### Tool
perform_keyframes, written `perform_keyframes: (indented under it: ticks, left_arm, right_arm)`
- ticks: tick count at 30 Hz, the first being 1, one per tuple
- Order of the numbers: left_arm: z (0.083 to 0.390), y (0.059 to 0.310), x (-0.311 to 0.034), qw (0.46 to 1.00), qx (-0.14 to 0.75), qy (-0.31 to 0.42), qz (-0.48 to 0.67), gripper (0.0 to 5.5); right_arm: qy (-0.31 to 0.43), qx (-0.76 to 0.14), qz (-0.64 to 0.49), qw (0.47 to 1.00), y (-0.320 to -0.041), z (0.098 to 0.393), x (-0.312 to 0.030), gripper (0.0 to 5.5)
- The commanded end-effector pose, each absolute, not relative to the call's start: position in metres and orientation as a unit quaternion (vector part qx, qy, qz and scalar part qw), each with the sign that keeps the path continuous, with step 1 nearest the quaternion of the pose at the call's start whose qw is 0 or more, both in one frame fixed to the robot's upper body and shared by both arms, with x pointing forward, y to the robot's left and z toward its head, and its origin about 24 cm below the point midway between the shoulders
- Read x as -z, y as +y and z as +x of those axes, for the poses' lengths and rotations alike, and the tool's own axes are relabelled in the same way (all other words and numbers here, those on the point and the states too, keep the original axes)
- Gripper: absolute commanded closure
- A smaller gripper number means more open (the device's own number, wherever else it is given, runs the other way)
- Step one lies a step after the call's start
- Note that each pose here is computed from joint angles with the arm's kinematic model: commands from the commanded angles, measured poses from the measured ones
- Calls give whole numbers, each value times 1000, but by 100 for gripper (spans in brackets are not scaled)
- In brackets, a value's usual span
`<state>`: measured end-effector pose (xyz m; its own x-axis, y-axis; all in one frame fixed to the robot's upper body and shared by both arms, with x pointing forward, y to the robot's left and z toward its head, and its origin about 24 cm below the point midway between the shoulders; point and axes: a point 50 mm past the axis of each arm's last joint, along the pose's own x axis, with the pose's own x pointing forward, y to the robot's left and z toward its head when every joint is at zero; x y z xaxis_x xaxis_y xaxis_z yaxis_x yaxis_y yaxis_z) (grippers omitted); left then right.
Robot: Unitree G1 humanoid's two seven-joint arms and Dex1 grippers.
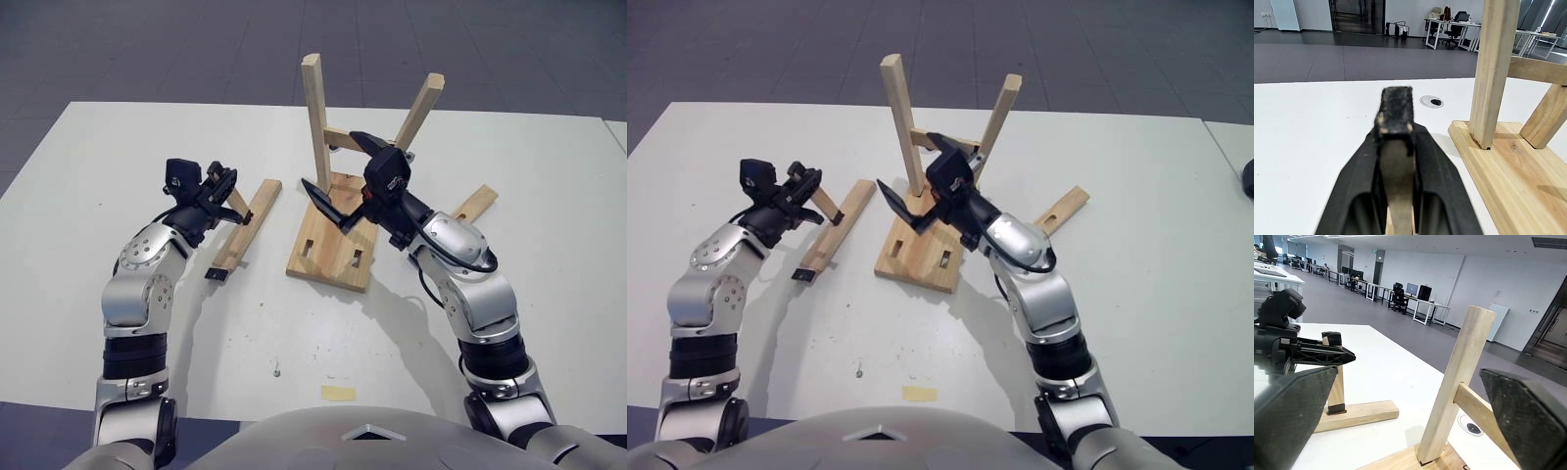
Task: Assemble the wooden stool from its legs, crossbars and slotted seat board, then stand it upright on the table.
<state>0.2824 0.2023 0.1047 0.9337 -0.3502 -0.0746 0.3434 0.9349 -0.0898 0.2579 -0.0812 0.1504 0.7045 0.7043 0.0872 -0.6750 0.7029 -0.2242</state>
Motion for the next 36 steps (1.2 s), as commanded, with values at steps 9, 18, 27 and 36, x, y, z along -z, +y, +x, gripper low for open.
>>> perform_keyframes:
  ticks: [9,18,27,36]
  left_arm:
    - [276,206,-92,984,164,72,-23,509]
    - [272,200,-92,984,161,74,-32,509]
    - [268,198,-46,970,180,160,19,509]
    - [267,201,-41,952,207,225,25,509]
  right_arm:
    - [-79,-372,-89,921,-81,255,-149,10]
    - [-82,-366,-90,923,-82,256,-149,10]
    - [-87,-362,-92,924,-83,259,-152,10]
    - [-93,-357,-91,925,-82,260,-153,10]
